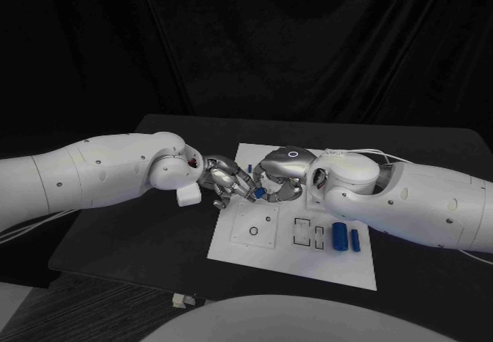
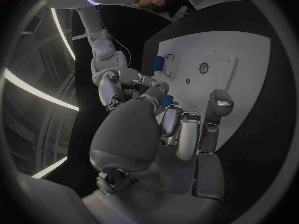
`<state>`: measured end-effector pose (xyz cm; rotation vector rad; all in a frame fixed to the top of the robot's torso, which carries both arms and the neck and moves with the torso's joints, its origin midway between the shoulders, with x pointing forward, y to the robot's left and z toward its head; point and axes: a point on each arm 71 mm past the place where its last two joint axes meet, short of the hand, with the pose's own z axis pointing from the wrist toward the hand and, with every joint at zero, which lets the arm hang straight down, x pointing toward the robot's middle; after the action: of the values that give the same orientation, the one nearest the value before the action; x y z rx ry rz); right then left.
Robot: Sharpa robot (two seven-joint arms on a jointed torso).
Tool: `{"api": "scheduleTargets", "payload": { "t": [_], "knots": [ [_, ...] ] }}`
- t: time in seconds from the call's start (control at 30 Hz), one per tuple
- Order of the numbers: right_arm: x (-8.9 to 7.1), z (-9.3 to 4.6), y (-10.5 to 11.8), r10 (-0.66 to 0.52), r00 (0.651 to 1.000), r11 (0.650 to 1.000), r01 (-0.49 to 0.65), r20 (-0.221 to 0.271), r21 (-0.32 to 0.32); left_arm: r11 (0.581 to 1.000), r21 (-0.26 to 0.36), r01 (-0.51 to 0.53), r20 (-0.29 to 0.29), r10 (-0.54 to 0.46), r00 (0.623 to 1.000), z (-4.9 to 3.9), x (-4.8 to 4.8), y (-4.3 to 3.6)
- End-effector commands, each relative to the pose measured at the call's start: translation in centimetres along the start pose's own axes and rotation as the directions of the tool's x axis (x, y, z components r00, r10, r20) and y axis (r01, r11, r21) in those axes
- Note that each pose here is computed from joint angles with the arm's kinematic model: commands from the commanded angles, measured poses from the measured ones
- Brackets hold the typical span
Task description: Assemble the parts on the task board
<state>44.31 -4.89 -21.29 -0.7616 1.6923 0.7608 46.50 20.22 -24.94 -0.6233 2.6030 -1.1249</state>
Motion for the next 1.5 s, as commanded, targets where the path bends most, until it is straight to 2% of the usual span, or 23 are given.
{"api": "scheduleTargets", "payload": {
  "t": [0.03,0.53,1.23,1.5],
  "knots": [
    [0.04,0.0,-0.19,-0.003,1.0,1.0,0.003,-0.01,0.022,1.0,0.029,0.009,-0.002,-0.008,1.0,0.07,0.2,-0.27],
    [0.1,-0.02,-0.4,-0.004,1.0,1.0,0.004,-0.017,0.03,1.0,0.025,0.01,-0.001,-0.01,1.0,0.02,0.22,-0.2],
    [0.05,0.04,-0.13,-0.003,1.0,1.0,0.003,-0.013,0.02,0.999,0.039,0.014,0.023,-0.015,1.0,0.28,0.02,-0.4],
    [0.05,0.05,-0.09,-0.003,1.0,1.0,0.003,-0.013,0.02,0.999,0.043,0.012,0.014,-0.013,1.0,0.47,0.11,-0.43]
  ]
}}
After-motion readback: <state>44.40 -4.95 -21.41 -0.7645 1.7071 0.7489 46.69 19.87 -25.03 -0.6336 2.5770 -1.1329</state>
